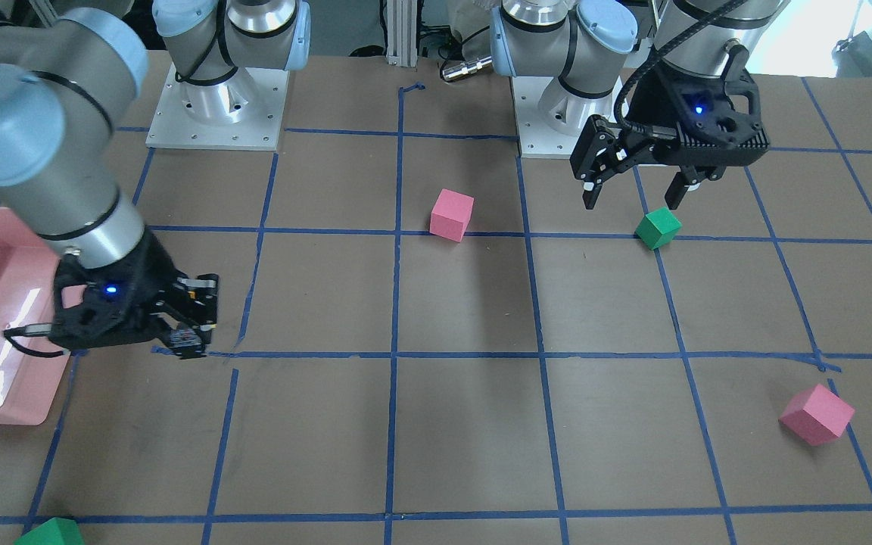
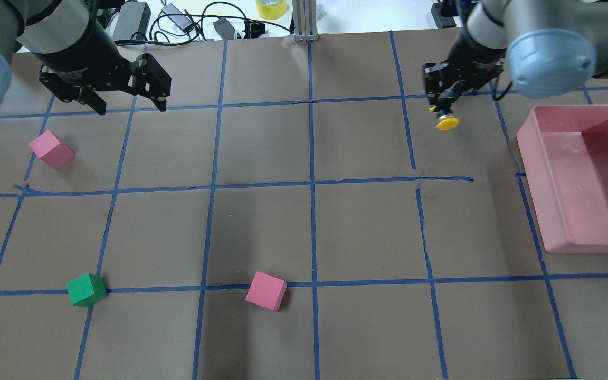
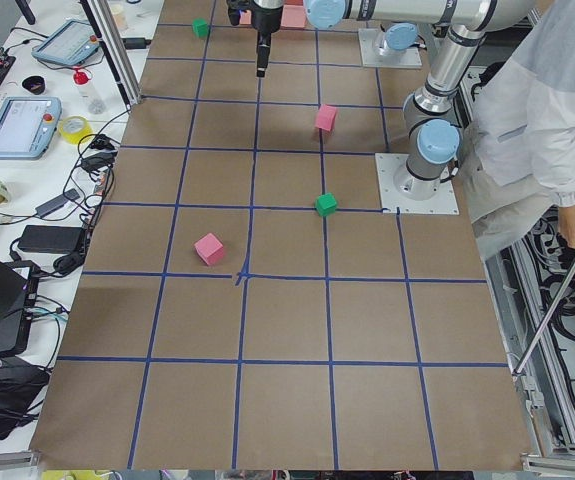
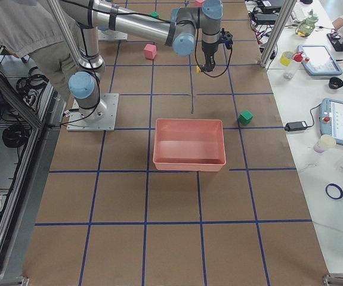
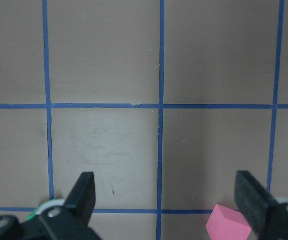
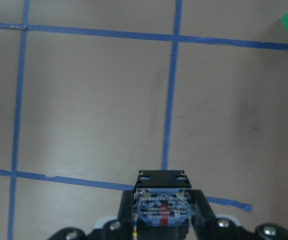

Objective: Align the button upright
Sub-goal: 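Carry the button out of the bin to the table center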

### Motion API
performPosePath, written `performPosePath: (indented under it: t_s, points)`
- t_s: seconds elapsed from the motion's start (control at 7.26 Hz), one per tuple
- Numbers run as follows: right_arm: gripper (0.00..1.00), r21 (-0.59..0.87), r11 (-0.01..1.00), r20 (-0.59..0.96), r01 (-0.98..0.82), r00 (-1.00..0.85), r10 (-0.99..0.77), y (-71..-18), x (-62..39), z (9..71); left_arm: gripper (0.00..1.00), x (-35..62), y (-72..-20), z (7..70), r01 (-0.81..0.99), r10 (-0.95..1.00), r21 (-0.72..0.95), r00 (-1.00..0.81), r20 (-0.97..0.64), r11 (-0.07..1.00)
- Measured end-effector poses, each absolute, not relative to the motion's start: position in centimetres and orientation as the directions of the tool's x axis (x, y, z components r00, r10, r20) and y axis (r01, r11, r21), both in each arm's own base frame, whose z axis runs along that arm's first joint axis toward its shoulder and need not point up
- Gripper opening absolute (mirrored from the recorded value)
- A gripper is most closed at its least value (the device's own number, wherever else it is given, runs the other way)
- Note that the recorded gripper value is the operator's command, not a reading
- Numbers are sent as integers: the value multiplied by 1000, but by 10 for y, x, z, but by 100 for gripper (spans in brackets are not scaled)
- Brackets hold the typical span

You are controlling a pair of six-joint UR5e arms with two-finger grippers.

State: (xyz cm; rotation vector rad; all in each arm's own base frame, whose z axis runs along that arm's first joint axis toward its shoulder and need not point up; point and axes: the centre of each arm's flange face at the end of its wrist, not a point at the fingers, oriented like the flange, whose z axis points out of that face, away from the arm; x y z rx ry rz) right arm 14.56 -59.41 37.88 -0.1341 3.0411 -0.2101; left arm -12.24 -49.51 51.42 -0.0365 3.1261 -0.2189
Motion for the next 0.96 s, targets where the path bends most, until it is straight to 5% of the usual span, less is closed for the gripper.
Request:
performPosePath:
  t_s: [0.96]
  points:
    - [0, -118, 993, -136, 17, -991, 1, -579, 350, 254, 100, -120, -498, 508, -24, -25, -135, -1000, -5, 991]
